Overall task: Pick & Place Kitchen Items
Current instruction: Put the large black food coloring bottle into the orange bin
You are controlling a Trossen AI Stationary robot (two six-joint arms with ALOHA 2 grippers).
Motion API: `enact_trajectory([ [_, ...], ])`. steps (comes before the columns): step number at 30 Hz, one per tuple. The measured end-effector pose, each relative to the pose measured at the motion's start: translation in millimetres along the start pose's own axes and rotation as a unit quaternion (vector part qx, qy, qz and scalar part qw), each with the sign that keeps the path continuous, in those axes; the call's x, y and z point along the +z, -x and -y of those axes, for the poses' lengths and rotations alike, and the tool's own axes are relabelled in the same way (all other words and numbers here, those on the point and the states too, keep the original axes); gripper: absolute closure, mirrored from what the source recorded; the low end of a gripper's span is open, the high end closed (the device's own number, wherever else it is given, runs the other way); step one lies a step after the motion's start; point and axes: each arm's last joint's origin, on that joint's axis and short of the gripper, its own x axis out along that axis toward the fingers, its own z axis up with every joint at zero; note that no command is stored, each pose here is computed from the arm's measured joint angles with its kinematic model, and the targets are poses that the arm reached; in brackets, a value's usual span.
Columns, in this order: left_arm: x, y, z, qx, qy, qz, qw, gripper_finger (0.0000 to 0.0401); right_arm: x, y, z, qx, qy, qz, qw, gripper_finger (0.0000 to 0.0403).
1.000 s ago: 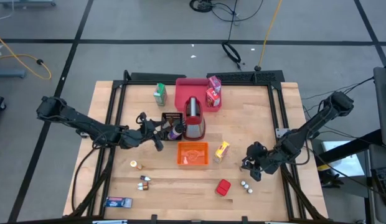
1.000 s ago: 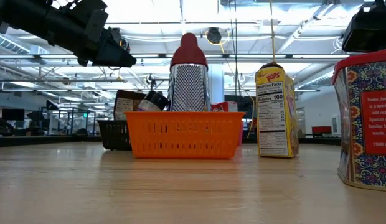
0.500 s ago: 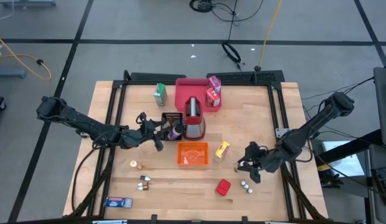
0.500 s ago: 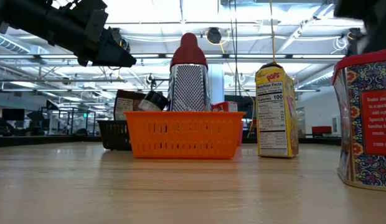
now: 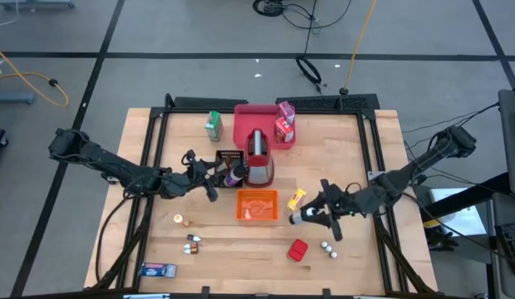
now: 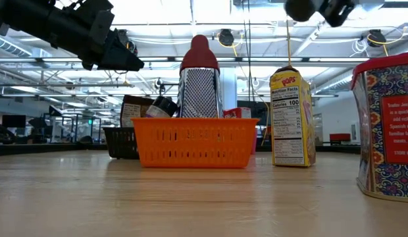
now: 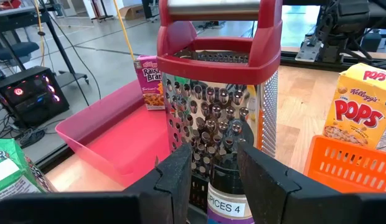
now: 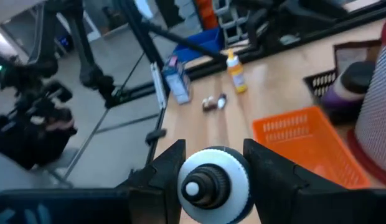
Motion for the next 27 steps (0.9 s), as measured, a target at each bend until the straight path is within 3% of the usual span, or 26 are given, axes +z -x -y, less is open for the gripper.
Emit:
enact_trajectory([
  [4,0,0,0,0.0,0.0,0.0,1.0,0.027,4,-14,12,-0.023,0.004,0.016,1.0,0.0269],
  [11,0,0,0,0.0,0.0,0.0,1.0,0.027,8,-42,31,0.001,0.01,0.023,1.0,0.0269],
  [17,0,0,0,0.0,0.0,0.0,1.0,0.027,3,-62,54,-0.046,0.005,0.009,0.999,0.0269],
  [27,0,0,0,0.0,0.0,0.0,1.0,0.027,-1,-82,87,-0.077,0.009,-0.001,0.997,0.0269],
])
